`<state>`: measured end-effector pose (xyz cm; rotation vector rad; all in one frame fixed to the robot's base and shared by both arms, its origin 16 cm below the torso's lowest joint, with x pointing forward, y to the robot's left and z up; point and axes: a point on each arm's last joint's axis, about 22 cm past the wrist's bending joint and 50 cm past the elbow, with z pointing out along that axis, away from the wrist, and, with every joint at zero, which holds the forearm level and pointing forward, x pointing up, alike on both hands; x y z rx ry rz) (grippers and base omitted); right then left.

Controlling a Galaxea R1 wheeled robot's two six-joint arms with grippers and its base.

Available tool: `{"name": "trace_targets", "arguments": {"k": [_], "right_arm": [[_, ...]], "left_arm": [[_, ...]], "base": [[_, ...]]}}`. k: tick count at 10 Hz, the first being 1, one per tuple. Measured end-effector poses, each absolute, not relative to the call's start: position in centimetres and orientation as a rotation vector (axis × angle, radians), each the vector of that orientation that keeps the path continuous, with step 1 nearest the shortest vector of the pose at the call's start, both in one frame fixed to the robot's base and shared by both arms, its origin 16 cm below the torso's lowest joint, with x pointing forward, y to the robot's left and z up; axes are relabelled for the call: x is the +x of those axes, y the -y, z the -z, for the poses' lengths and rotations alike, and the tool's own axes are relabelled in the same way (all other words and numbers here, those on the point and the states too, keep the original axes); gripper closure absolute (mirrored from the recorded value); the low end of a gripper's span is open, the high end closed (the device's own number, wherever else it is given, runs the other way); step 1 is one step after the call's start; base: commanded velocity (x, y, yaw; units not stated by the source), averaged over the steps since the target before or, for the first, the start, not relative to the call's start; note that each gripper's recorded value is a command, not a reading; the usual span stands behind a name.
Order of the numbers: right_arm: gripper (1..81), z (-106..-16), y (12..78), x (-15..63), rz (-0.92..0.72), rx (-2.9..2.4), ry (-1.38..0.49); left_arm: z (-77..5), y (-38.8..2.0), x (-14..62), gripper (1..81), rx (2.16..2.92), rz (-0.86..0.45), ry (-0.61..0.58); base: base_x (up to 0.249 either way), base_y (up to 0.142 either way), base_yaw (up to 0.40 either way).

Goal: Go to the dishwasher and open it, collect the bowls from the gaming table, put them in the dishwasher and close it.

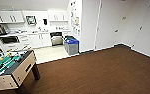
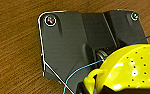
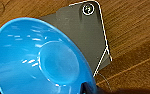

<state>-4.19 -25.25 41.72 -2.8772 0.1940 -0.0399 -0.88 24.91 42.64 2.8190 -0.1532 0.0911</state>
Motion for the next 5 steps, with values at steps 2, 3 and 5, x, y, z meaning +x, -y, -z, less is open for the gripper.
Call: {"name": "trace_targets", "arguments": {"k": [2, 3, 5], "right_arm": [[81.1, -41.72, 25.28, -4.04, 0.043, -2.877, -0.194], [81.1, -41.72, 25.21, -4.17, 0.039, -2.877, -0.194], [81.1, -41.72, 25.24, -4.04, 0.042, -2.877, -0.194]], "left_arm": [[-42.64, -24.91, -0.73, 81.1, 2.819, -0.093, 0.153], [-42.64, -24.92, -0.93, 81.1, 2.819, -0.09, 0.153], [-42.64, -24.89, -0.8, 81.1, 2.819, -0.092, 0.153]], "base": [[0.111, 0.0, 0.0], [0.111, 0.0, 0.0], [0.111, 0.0, 0.0]]}}
